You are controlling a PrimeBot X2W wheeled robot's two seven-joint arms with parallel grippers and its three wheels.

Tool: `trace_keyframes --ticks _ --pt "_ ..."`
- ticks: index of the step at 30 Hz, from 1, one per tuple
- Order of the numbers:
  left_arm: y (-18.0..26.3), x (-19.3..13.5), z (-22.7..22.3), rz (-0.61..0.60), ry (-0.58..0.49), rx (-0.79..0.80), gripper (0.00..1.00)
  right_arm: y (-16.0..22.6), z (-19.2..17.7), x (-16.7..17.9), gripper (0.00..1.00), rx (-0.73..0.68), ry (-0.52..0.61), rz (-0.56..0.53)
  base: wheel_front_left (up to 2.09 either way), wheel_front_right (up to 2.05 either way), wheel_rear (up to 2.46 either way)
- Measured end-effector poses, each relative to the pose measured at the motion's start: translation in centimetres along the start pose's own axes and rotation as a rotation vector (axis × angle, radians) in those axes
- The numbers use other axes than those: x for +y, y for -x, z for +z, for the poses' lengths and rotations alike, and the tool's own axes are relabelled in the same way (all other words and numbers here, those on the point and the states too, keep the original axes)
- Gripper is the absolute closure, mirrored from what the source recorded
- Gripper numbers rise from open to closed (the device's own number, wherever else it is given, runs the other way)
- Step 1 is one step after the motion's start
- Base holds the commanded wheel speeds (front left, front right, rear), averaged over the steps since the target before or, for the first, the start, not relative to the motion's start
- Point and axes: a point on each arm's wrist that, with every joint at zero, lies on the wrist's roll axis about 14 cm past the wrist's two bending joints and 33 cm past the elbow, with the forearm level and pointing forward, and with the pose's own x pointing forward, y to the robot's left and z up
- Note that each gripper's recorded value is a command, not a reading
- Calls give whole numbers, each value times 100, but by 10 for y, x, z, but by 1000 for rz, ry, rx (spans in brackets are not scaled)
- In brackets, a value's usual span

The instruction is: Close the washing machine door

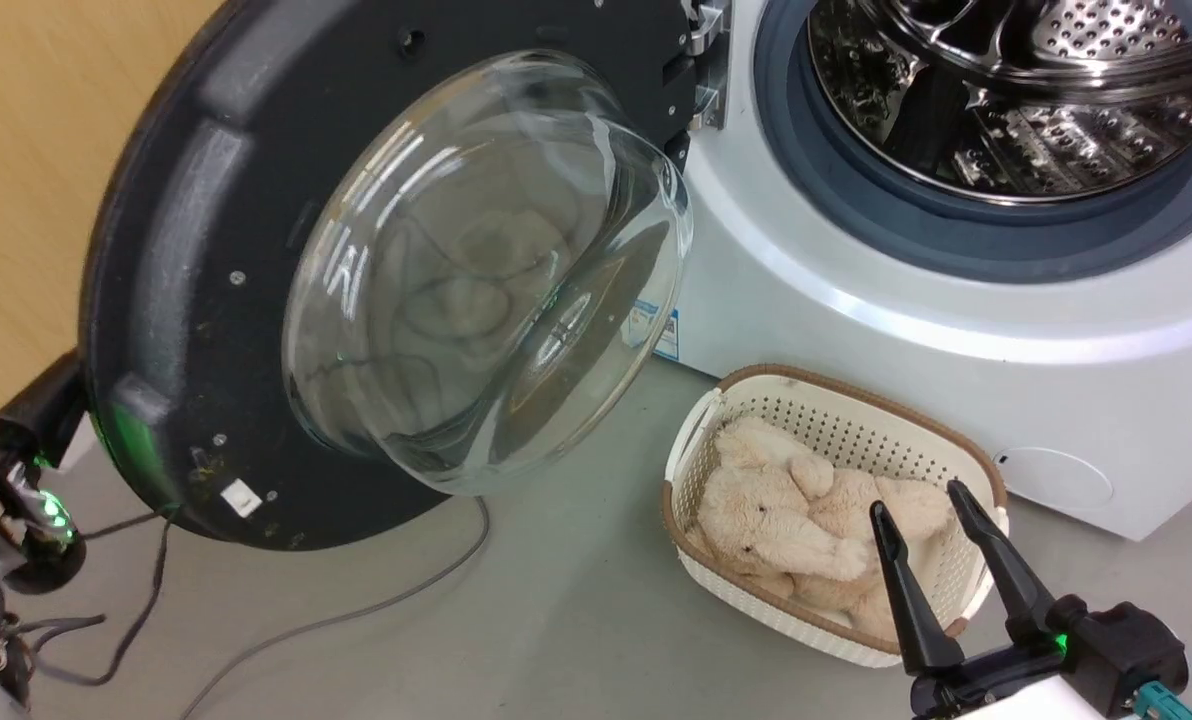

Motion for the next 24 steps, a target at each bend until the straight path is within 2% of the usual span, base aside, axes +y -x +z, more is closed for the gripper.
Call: trace_keyframes --ticks 10,24 --pt "21 -7 -48 -44 -5 252 100 3 14 7 0 -36 1 -11 0 0 0" --pt "34 -24 -187 -122 -35 675 100 30 30 -17 0 -67 32 -127 0 0 0"
